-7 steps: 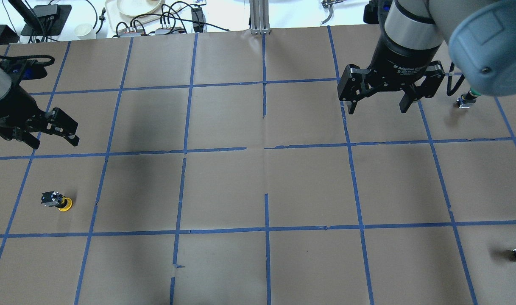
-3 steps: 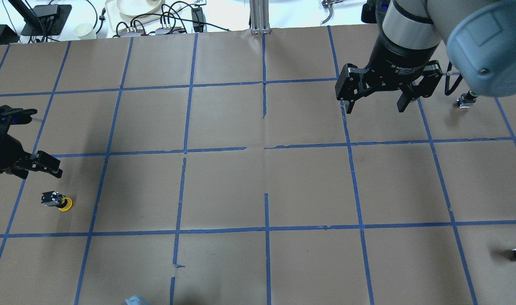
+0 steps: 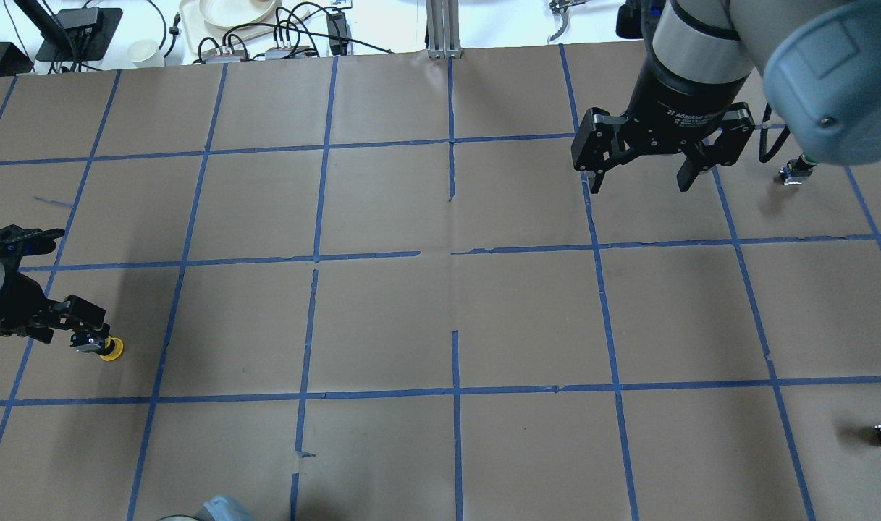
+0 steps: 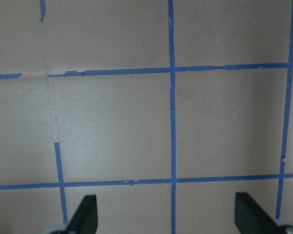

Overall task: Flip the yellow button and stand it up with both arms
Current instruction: 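Lower the left gripper over the yellow button and close on its body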

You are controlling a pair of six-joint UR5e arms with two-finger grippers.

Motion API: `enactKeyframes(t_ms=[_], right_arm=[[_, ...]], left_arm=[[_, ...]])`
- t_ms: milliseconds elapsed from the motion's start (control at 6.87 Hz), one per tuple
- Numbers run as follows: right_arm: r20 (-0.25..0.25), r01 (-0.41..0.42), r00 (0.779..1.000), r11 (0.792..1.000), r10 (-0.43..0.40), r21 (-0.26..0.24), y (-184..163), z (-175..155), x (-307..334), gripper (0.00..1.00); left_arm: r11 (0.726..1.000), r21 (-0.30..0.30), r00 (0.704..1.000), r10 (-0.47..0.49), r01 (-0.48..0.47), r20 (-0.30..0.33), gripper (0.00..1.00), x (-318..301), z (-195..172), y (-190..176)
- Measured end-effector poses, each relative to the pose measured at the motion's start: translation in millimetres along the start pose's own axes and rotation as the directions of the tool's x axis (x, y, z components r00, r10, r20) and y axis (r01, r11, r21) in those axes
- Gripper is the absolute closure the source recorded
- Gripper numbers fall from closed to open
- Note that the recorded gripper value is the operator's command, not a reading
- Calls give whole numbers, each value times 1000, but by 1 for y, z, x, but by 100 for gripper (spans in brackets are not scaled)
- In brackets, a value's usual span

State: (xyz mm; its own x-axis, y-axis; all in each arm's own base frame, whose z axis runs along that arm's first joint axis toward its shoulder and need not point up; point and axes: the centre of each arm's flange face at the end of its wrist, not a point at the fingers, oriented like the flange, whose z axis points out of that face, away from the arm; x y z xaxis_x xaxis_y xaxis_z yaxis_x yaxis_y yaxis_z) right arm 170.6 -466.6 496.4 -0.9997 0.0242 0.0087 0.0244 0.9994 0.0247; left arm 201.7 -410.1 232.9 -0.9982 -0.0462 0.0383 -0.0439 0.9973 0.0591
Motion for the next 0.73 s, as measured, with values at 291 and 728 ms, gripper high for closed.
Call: enactKeyframes(t_ms=[291, 728], right_arm=[[1, 0, 1000, 1000, 0, 1, 0, 0, -1, 0], [2, 2, 1000, 1000, -2, -1, 0, 0, -1, 0]], left_arm=[[1000, 5, 1000, -3, 3, 3, 15, -5, 18, -5], [1000, 12, 1000, -7, 7, 6, 43, -3, 18, -7]])
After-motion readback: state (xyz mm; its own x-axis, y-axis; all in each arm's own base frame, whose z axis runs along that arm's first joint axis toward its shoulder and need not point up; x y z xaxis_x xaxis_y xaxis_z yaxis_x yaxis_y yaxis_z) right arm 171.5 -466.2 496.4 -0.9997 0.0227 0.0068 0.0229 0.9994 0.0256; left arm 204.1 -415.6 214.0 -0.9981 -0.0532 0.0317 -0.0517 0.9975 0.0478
